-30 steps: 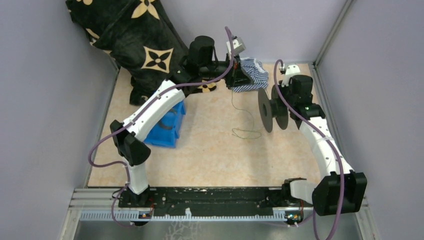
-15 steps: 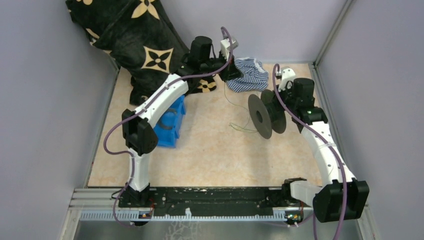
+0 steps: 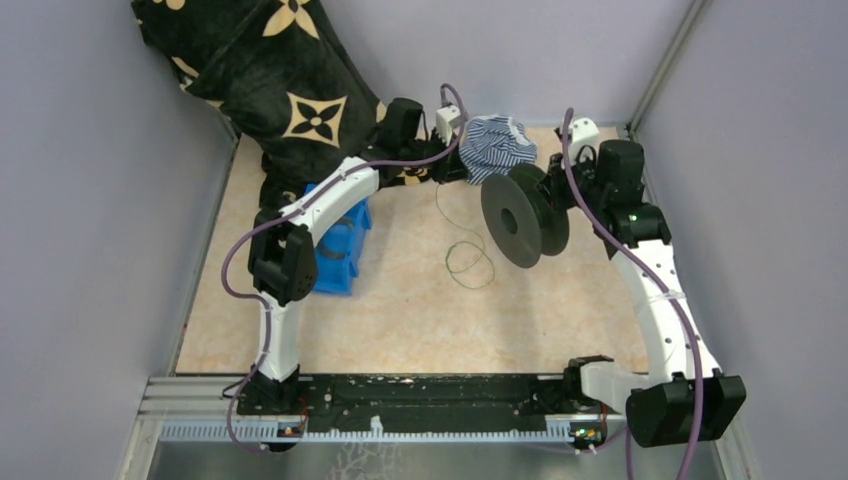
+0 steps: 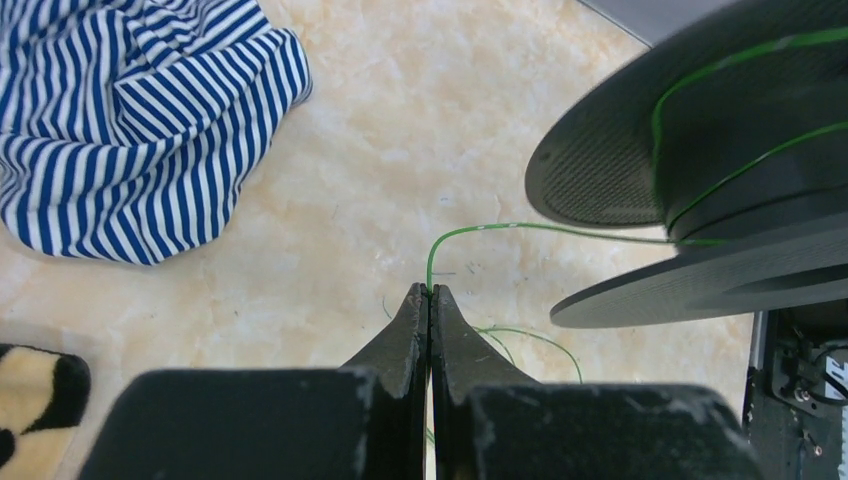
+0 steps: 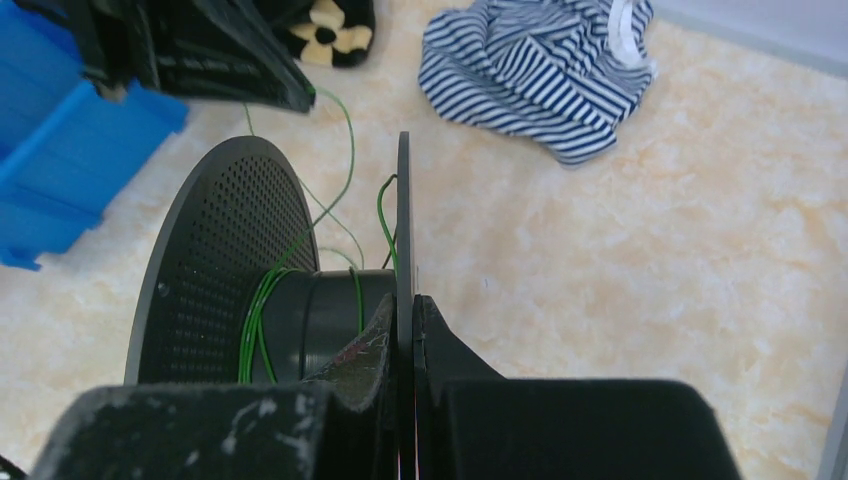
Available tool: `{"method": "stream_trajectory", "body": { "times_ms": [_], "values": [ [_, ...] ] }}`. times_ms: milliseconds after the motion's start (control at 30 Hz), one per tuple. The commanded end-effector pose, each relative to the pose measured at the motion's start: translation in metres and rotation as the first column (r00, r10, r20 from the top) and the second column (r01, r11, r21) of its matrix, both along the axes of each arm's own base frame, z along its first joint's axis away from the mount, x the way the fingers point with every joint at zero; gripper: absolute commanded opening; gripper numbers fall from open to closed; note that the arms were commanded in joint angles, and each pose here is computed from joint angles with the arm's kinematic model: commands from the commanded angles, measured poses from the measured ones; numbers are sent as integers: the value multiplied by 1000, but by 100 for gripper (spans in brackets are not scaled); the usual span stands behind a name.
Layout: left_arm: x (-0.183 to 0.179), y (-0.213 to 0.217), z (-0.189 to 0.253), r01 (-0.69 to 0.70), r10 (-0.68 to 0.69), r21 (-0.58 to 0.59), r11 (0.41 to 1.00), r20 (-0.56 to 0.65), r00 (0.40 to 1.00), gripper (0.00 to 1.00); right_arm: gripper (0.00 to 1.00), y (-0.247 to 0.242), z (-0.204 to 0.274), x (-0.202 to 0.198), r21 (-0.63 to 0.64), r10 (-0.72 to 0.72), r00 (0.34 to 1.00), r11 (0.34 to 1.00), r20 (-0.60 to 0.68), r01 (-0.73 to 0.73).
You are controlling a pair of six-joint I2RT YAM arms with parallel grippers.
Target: Wrap the cables
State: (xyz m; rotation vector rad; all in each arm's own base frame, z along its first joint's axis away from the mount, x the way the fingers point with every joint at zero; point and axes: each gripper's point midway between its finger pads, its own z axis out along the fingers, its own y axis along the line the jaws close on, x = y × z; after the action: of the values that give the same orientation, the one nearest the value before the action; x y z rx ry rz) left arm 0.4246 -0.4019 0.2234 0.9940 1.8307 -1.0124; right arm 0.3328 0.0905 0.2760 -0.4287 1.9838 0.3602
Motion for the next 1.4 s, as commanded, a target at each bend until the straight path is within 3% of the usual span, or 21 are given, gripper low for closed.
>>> {"method": "stream_trajectory", "body": {
  "times_ms": [0, 233, 433, 533, 667, 1033, 1200, 1367],
  "values": [
    [2, 4, 4, 28, -27, -28, 999, 50, 998, 0, 0, 9, 72, 8, 78, 0, 986, 997, 164, -13],
    [-13, 7, -16, 80, -81, -47, 996, -7, 997, 1, 0, 5, 95, 15, 122, -54, 982, 992, 182, 32],
    [-23, 5, -19, 126, -128, -73, 989, -24, 992, 9, 0, 2, 105, 17, 135, -80, 978, 989, 193, 54],
    [-28, 4, -22, 152, -155, -86, 985, -30, 987, 18, 0, 0, 110, 16, 134, -87, 976, 989, 201, 61],
    [-35, 4, -21, 181, -185, -93, 979, -25, 983, 37, 0, -4, 114, 16, 123, -99, 974, 990, 206, 74],
    [-34, 25, -18, 149, -147, -61, 987, 36, 989, 82, 0, -9, 107, 15, 100, -114, 976, 990, 185, 96],
    [-31, 39, -24, 98, -96, -33, 995, 54, 994, 94, 0, -11, 102, 16, 97, -123, 976, 990, 181, 106],
    [-29, 54, -42, 16, -16, 2, 1000, 67, 998, 97, 0, -11, 108, 16, 100, -125, 974, 989, 191, 107]
  ]
}}
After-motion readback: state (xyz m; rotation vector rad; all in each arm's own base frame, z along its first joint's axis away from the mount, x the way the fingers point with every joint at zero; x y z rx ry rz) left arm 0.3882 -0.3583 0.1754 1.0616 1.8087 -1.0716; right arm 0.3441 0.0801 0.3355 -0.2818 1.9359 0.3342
